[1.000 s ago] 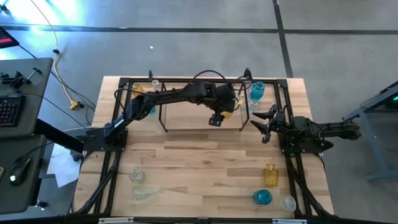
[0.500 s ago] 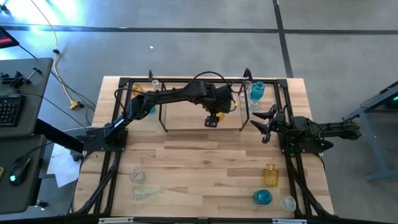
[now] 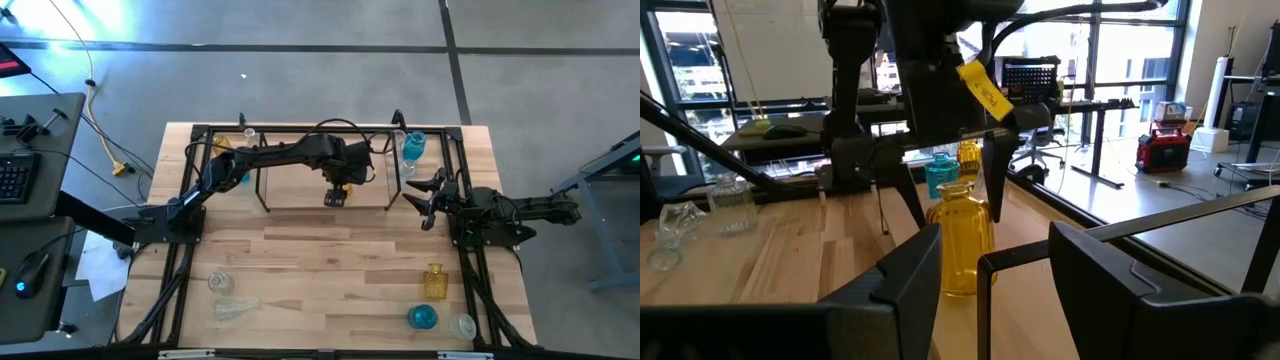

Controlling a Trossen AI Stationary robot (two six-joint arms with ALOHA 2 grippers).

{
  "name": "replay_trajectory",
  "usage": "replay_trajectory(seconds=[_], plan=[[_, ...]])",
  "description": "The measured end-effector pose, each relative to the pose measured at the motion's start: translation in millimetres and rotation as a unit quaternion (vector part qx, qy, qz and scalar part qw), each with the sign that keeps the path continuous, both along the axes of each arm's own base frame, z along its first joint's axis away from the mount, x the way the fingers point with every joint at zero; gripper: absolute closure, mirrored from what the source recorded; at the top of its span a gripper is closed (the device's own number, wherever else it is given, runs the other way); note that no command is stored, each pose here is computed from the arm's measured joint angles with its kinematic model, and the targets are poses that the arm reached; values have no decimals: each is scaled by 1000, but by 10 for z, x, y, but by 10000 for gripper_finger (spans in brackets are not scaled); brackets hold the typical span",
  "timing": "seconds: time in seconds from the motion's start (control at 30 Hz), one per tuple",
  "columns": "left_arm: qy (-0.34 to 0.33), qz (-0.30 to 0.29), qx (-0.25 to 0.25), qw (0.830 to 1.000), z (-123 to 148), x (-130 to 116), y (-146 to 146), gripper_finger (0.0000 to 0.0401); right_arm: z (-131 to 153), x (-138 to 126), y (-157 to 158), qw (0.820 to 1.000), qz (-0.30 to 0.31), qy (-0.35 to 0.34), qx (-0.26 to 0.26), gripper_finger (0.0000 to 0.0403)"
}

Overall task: Sort vases onto shelf
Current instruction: Put the yellow vase on the shelf

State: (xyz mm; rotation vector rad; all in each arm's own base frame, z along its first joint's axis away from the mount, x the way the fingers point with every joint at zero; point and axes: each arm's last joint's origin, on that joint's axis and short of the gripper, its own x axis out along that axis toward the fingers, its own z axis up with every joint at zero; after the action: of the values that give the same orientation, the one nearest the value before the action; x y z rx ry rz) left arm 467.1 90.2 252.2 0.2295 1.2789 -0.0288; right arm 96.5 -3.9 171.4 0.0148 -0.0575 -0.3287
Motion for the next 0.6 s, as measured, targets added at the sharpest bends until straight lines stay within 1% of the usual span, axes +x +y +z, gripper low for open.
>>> replay_trajectory(seconds=[0.07,0.2,0.43,0.6], plan=[[5,-2,-9,1000,-5,-12,-6,117,0,0,0,1000,0,0,0,233],[2,-5,-10,1000,-3,-1,-25,116,0,0,0,1000,0,0,0,233],[-2,3,-9,1000,-1,5,-27,92,-1,0,0,1000,0,0,0,233],[-2,1,-7,1000,-1,6,-26,89,0,1,2,1000,4,0,0,233]])
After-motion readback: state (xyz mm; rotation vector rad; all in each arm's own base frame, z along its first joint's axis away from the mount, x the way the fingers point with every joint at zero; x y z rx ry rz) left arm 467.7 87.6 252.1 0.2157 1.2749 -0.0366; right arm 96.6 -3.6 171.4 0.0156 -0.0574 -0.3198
